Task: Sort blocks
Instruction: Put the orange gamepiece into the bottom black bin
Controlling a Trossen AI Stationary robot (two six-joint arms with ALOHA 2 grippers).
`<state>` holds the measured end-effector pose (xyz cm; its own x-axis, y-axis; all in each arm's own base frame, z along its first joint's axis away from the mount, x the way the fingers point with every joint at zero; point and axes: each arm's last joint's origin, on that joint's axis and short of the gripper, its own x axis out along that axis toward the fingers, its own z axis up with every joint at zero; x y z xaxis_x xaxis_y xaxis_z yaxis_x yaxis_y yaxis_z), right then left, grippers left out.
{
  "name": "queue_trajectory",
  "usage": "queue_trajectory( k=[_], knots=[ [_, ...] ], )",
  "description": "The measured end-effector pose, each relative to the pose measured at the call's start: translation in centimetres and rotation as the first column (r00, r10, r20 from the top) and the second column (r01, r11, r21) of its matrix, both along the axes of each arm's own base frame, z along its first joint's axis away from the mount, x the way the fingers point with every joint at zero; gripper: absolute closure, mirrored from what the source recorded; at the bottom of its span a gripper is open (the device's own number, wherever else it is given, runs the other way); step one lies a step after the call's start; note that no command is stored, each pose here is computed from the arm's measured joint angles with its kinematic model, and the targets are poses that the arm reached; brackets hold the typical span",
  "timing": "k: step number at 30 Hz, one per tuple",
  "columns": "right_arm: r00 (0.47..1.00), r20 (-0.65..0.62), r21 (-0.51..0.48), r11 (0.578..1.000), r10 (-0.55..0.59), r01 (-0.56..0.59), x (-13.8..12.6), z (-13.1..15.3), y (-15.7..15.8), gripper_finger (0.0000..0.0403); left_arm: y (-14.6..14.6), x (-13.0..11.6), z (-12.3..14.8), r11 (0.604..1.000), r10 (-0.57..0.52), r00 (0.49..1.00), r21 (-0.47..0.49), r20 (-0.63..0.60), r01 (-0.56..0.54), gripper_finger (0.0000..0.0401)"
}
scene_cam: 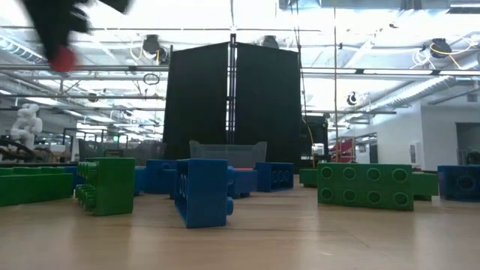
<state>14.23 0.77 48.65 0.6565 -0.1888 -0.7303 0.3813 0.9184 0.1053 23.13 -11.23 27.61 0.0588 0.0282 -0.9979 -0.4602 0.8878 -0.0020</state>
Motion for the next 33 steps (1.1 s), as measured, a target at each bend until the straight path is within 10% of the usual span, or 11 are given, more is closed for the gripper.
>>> queue_trajectory(
  k=[12, 24, 33],
  knots=[
    [1.000, 0.012, 0.011, 1.000, -0.011, 0.011, 0.1, 0.1, 0.0, 0.0403, -9.5, -7.9, -0.1, 0.989, 0.129, 0.990, -0.059, -0.064, -0.133, 0.0279],
    [1.000, 0.014, 0.012, 1.000, -0.011, 0.011, 0.1, 0.1, 0.0, 0.0403, -14.0, -8.9, -3.5, 0.997, 0.050, 0.995, -0.054, -0.081, -0.054, 0.0274],
    [1.000, 0.014, 0.012, 1.000, -0.011, 0.011, 0.1, 0.1, 0.0, 0.0403, -14.4, -9.0, -4.3, 0.998, 0.025, 0.986, -0.056, -0.162, -0.034, 0.0102]
  ],
)
